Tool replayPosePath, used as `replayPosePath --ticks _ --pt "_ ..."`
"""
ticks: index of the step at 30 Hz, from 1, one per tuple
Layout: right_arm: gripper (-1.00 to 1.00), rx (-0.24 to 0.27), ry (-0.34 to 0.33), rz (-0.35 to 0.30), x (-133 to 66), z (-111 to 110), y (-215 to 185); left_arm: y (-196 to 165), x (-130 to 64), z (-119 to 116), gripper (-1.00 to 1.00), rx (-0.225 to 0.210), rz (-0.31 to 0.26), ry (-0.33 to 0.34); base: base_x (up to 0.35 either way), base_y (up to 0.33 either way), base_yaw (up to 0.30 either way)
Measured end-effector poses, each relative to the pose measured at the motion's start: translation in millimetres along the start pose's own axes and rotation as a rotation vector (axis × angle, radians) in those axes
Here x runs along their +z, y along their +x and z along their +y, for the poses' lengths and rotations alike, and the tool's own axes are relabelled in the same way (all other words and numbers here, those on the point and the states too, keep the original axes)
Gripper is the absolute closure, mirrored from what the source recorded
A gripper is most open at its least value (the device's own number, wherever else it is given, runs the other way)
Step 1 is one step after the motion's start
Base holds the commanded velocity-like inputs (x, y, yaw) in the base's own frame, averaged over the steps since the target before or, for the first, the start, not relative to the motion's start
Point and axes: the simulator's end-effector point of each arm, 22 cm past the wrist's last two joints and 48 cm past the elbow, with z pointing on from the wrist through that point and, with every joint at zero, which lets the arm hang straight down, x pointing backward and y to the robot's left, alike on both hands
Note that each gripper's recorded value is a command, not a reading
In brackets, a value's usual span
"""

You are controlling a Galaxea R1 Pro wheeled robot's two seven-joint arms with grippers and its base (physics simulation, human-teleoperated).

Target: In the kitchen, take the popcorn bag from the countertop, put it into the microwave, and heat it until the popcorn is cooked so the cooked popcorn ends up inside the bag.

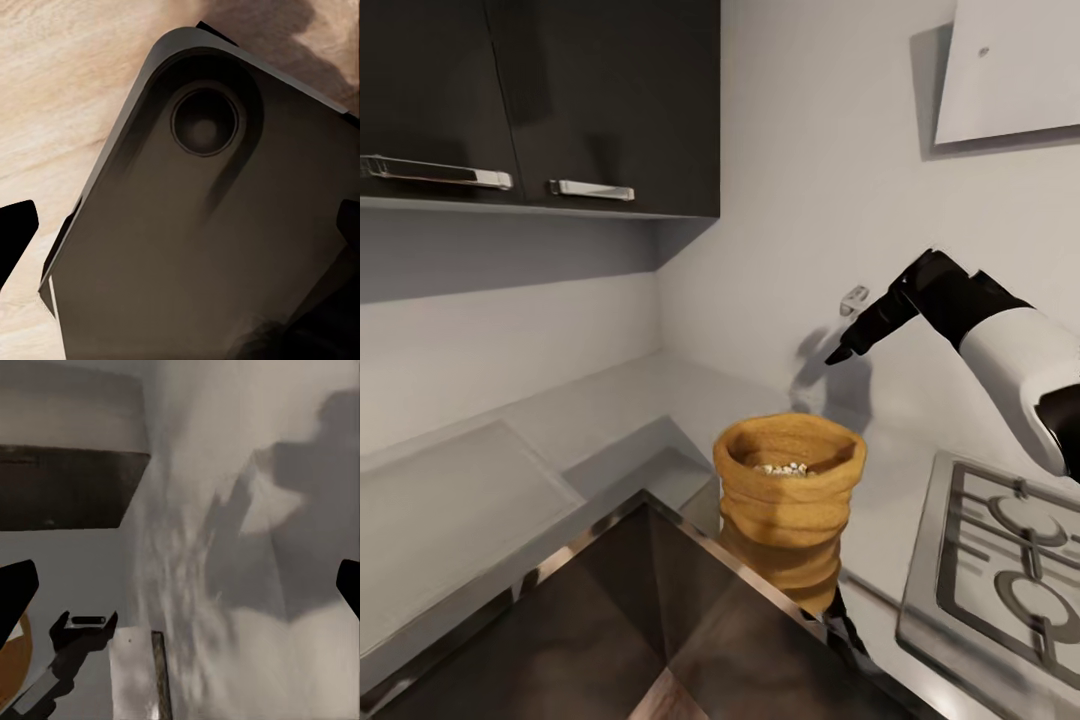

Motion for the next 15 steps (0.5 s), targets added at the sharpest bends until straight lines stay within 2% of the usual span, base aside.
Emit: replayPosePath --ticks 3,8,11,15 --pt "-1.0 0.014 -0.007 0.013 3.6 0 7 0 0.1 0 -1.0 0.0 0.0 -0.001 0.167 0.0 0.0" --pt "-1.0 0.024 -0.04 0.019 11.5 9 13 -2 0.2 1 -1.0 0.001 -0.004 -0.002 0.009 0.0 0.0" --pt "-1.0 0.034 -0.03 0.022 6.9 3 15 -2 0.2 1 -1.0 0.001 -0.005 -0.001 0.0 0.0 0.0" --pt "-1.0 0.044 -0.019 0.028 3.6 -4 20 -2 0.2 0 -1.0 0.001 -0.005 0.001 -0.142 0.0 0.0"
